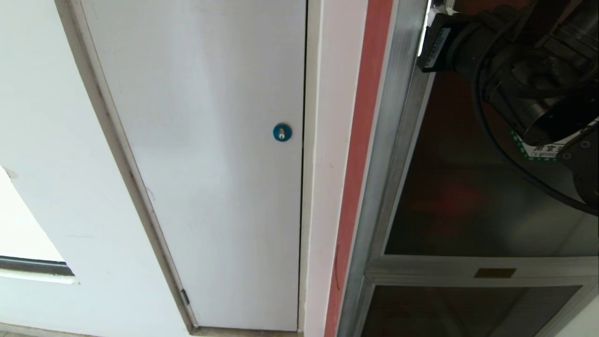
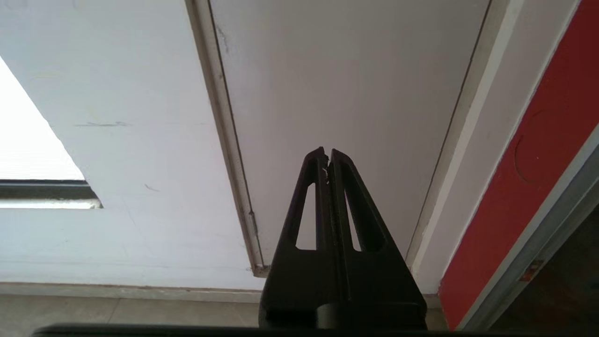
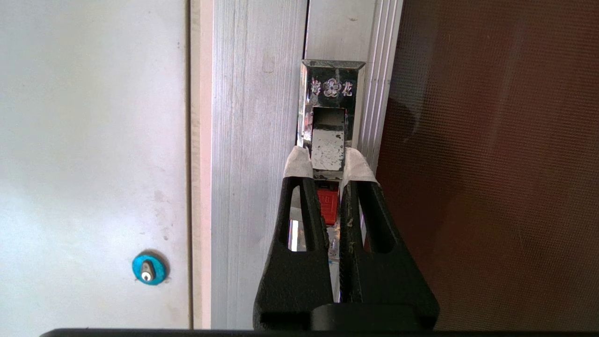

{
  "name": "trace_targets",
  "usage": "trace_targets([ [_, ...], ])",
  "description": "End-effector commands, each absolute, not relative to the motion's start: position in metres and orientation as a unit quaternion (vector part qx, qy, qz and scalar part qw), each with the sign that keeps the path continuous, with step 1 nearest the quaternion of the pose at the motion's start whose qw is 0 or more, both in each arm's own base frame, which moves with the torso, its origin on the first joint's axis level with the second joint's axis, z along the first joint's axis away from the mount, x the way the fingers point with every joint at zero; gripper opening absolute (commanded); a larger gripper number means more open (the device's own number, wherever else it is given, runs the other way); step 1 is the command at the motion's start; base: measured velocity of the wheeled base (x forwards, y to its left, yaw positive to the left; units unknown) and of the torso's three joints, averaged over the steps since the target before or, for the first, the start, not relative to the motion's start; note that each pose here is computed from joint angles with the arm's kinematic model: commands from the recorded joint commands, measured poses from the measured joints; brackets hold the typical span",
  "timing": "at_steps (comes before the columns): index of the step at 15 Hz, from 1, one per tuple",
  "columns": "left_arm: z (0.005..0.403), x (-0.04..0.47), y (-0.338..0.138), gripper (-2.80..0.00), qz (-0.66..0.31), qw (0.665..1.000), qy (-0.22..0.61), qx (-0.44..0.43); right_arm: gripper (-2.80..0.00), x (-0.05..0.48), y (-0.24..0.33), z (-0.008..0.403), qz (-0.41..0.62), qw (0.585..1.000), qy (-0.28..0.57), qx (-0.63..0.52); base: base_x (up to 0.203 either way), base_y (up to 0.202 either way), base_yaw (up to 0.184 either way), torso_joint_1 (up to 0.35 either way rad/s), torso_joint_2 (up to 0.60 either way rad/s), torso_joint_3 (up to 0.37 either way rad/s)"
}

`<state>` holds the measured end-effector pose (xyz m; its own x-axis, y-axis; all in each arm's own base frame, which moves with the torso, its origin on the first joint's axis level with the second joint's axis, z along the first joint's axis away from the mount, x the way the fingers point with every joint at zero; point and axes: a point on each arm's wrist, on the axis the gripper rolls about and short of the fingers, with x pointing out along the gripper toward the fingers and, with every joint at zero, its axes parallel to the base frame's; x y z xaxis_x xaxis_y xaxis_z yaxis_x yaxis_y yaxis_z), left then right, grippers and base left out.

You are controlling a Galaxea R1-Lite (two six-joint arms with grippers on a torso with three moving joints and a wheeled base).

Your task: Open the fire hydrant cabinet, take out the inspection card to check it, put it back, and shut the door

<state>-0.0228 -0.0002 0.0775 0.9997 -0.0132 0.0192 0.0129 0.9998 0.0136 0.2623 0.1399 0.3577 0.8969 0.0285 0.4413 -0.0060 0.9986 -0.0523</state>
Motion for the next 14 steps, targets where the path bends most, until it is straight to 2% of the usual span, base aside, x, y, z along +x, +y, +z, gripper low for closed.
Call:
trace_targets([
  [1,0.074,-0.022,0.0,-2.8,-0.006,1.0,-0.002,0.007,-2.8,0.261,0.139,0.359,0.006,0.973,-0.231,-0.023,0.0,0.0,0.0,0.0,0.0,0.0],
  [14,0.074,-0.022,0.0,-2.8,-0.007,1.0,-0.003,0.007,-2.8,0.246,0.132,0.363,0.006,0.971,-0.236,-0.017,0.0,0.0,0.0,0.0,0.0,0.0],
])
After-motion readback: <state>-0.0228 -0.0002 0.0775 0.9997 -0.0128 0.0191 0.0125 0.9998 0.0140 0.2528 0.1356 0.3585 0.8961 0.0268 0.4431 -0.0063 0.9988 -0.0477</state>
